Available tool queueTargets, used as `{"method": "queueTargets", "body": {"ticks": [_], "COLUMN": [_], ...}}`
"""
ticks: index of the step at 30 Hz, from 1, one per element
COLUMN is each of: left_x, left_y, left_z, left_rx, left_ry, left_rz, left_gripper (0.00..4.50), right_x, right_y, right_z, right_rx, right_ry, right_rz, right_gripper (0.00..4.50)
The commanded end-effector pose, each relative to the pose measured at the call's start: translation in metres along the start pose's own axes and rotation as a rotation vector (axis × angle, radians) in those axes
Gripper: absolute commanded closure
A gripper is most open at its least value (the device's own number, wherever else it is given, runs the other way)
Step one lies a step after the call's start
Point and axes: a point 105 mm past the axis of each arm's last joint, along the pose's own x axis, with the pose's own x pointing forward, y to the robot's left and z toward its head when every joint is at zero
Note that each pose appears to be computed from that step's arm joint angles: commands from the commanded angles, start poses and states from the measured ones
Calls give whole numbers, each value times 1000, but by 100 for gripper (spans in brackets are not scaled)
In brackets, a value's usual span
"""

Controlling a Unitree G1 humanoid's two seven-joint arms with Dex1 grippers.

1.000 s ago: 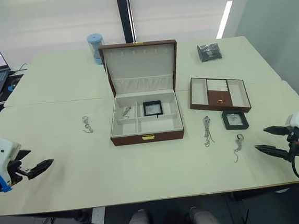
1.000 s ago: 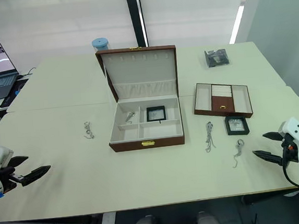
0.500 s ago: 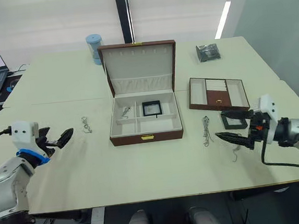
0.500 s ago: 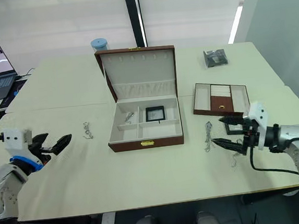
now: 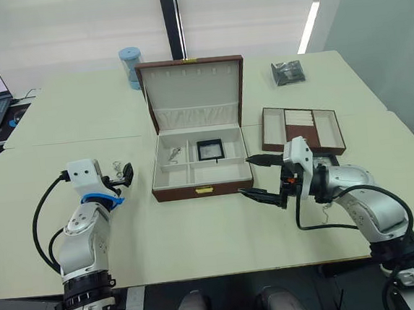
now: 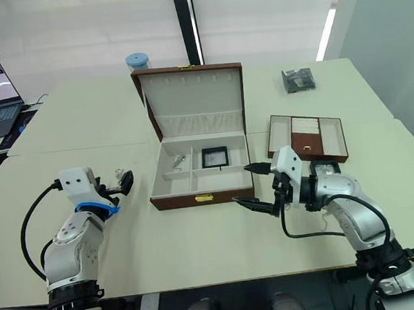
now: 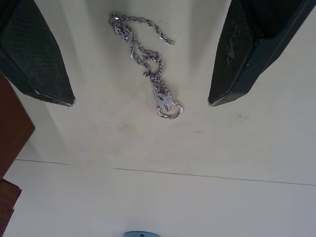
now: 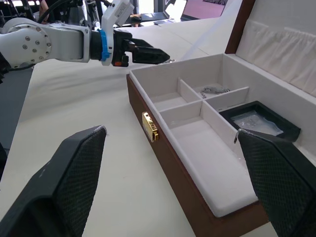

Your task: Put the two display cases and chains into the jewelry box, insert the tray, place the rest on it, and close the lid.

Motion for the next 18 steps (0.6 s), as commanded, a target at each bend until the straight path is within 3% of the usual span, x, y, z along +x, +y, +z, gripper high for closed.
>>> {"method": "queueTargets", "body": {"ticks": [1, 5, 18], "left_x": [6, 14, 33], "left_y": [3, 10, -7], "left_z": [8, -1, -27], "left_rx": [31, 23, -31], "left_ry": [-36, -11, 100], "left_rz": [54, 137, 218], "left_gripper": [4, 4, 4], "right_x": [6, 11, 15], "right_y": [0, 0, 3], "right_z": [13, 16, 22], "right_rx": [-50, -43, -28], "right_ry": [-39, -54, -70], "right_rz": [-1, -1, 4], "right_gripper": [0, 0, 0]}}
